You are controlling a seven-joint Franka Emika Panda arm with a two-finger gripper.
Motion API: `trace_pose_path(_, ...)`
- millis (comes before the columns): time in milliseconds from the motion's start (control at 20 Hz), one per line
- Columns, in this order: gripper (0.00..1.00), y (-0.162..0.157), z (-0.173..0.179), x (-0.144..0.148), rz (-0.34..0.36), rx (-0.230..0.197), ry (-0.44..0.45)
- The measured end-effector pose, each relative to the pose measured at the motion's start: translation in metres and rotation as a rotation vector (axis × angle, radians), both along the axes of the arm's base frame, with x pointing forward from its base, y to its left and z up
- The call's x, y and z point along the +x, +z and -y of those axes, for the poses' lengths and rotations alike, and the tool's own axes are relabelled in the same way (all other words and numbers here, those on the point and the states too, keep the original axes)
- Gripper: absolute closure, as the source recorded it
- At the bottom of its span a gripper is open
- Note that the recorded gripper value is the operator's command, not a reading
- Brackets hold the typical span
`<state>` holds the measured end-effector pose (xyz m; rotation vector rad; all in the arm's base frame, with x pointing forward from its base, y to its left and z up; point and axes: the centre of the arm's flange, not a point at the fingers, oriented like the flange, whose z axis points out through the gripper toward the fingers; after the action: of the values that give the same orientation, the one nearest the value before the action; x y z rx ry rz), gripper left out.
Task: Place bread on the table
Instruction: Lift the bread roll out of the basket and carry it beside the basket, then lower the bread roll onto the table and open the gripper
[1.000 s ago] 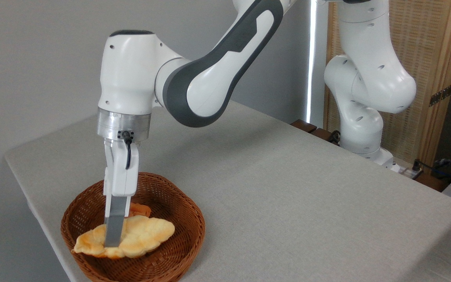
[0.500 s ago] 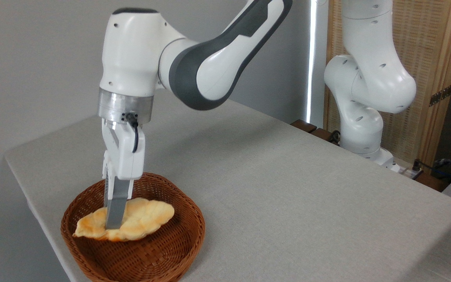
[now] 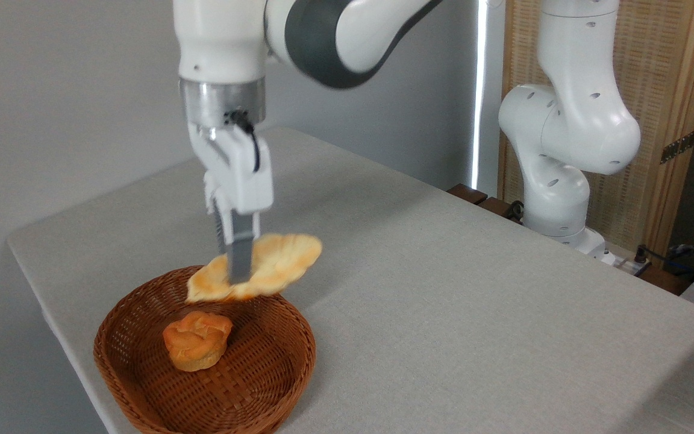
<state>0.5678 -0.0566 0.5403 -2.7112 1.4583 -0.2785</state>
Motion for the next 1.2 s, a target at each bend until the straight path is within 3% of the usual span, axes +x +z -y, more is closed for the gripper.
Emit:
trace_pose_path(250,0.84,0.008,-0.002,-0.027,-0.076,0.001,-0.003)
trace_pose_path(350,0.77,-0.004,0.0,-0.041,-0.108,0.003,-0.009)
trace_pose_path(550,0.74,-0.03,0.017,-0.061,-0.164,0.009,-0.044)
trace_pose_path(650,0.66,-0.042,0.026,-0.068,-0.188,0.014,-0.064)
trace_pose_path(800,0.45,-0.053,0.036,-0.074,-0.211,0.019,-0.084)
trace_pose_path(1050,0.29,-0.059,0.037,-0.076,-0.224,0.022,-0.087)
trace_pose_path(1200,0.11,-0.061,0.037,-0.077,-0.228,0.022,-0.087)
